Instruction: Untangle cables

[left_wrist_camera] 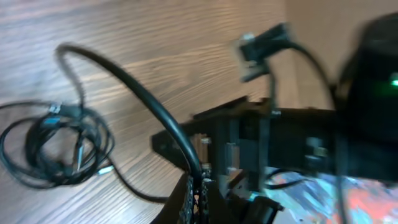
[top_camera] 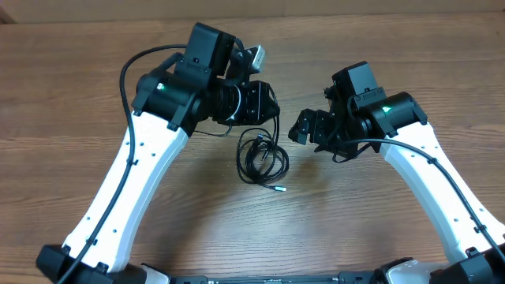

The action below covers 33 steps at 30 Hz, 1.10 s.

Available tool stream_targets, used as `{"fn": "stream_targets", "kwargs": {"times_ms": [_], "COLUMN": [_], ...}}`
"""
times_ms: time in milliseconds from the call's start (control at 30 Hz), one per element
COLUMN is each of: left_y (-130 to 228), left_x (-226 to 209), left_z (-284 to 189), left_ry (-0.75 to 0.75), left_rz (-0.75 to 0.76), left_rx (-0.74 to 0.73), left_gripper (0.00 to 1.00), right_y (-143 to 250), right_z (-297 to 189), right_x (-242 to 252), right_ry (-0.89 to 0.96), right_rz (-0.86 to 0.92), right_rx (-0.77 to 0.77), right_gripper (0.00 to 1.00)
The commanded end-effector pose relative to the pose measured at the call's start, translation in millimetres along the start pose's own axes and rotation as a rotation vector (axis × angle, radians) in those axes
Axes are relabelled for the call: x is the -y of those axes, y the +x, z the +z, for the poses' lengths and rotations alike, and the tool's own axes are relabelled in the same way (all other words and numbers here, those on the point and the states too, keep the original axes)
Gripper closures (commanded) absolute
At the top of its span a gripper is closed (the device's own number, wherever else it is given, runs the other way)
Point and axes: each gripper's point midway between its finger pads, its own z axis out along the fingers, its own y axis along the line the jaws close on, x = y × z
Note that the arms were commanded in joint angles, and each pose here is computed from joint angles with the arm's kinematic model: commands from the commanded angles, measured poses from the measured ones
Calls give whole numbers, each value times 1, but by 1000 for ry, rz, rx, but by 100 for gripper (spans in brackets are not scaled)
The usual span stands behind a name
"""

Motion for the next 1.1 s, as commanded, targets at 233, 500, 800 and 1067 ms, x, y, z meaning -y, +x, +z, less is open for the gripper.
{"fn": "stream_targets", "kwargs": {"times_ms": [233,500,800,1067], "left_y": [-2,-2,34,37], "left_x": [79,77,-48,-93], "left_z": [-91,-131,-86,-15], "left_ry": [175,82,-446,-559], "left_rz": [207,165,-208,-292], "left_rx": [232,396,160,-75], "left_gripper": [96,96,64,13], "right_y": [0,13,19,19], "right_z": [2,26,42,42], "right_x": [3,19,11,9], "right_ry": [19,34,-55,-68], "right_rz": [-11,11,5,6], "right_rx": [7,-33,-62,-63], "right_gripper": [8,7,3,0]}}
